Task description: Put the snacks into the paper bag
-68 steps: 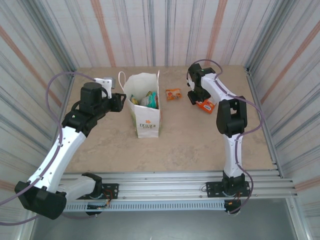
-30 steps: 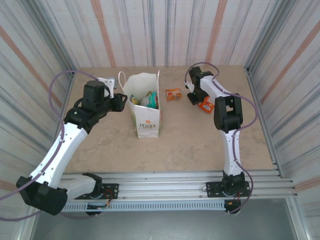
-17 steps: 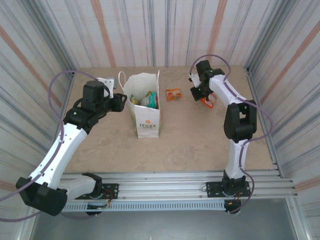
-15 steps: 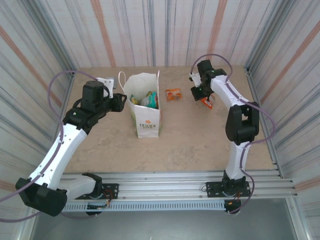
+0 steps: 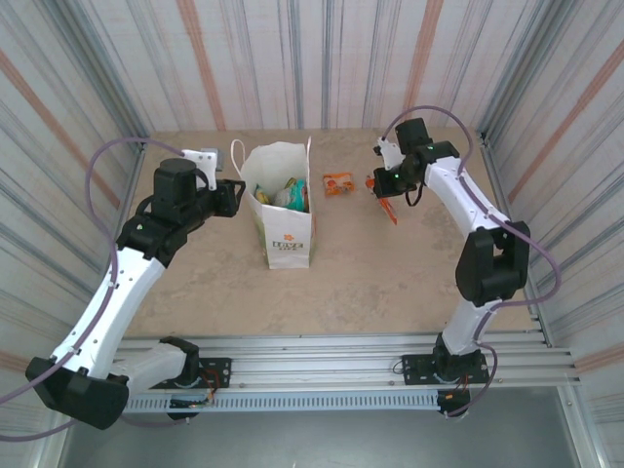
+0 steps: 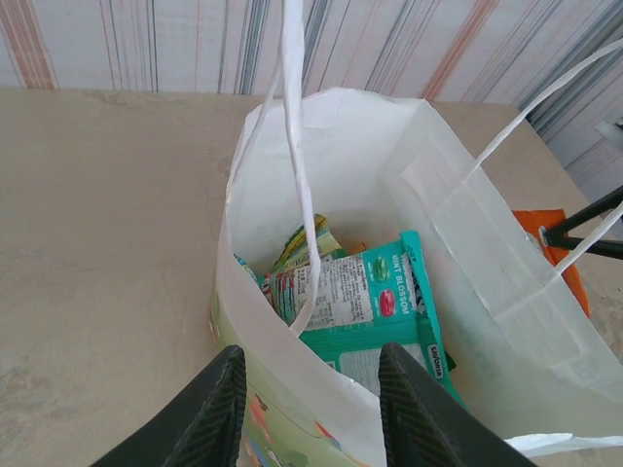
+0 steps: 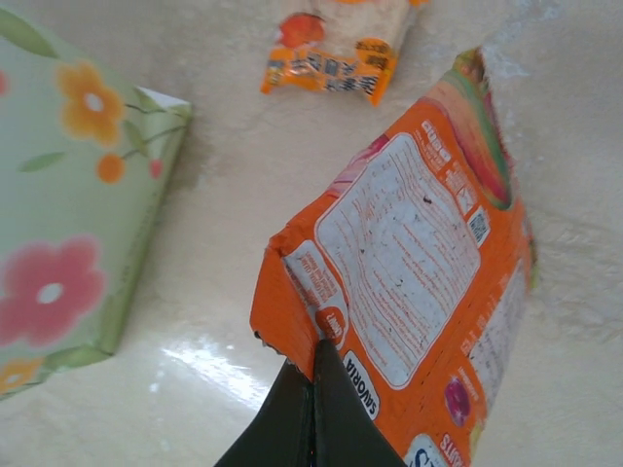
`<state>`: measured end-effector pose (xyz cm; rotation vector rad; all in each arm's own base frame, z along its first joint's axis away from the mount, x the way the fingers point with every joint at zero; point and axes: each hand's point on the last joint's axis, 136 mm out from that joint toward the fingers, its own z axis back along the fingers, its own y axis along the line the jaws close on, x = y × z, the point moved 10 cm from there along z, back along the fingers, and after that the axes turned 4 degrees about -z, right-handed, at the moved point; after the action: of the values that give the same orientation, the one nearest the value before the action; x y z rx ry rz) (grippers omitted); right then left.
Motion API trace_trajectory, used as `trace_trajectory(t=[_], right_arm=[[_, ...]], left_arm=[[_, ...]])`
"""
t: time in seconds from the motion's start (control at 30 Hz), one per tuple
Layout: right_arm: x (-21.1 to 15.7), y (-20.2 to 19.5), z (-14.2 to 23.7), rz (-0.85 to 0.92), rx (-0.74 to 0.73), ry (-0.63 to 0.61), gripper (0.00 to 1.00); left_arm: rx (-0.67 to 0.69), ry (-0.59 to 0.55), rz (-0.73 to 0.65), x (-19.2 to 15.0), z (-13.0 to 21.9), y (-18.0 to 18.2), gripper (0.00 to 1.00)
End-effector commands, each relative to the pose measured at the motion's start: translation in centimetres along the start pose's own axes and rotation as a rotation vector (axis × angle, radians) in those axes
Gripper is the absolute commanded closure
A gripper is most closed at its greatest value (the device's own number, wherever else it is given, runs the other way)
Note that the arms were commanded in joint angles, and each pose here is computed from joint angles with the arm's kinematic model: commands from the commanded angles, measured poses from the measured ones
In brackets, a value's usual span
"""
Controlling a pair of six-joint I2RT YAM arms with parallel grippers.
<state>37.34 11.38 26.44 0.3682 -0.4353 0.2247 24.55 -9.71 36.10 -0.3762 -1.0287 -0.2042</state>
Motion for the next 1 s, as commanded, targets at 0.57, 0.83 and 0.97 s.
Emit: trace_trajectory(t=[0.57,0.83,0.97], right_arm=[[0.2,5.2,11.6,-0.229,0.347,-0.346,1.00],[1.8,8.0,17.8,-0.249,0.427,-0.480,1.00],[2.5,10.1,20.9,-0.207,0.482,-0.558,1.00]], left_arm=[[-0.008,-0.105,-0.002,1.7,0.0,-0.4,0.54],[0.030,-0.126,0.012,2.8,-1.1,-0.1,0.49],[0.046,-0.134,0.015,3.5,-1.6,0.1,0.49]])
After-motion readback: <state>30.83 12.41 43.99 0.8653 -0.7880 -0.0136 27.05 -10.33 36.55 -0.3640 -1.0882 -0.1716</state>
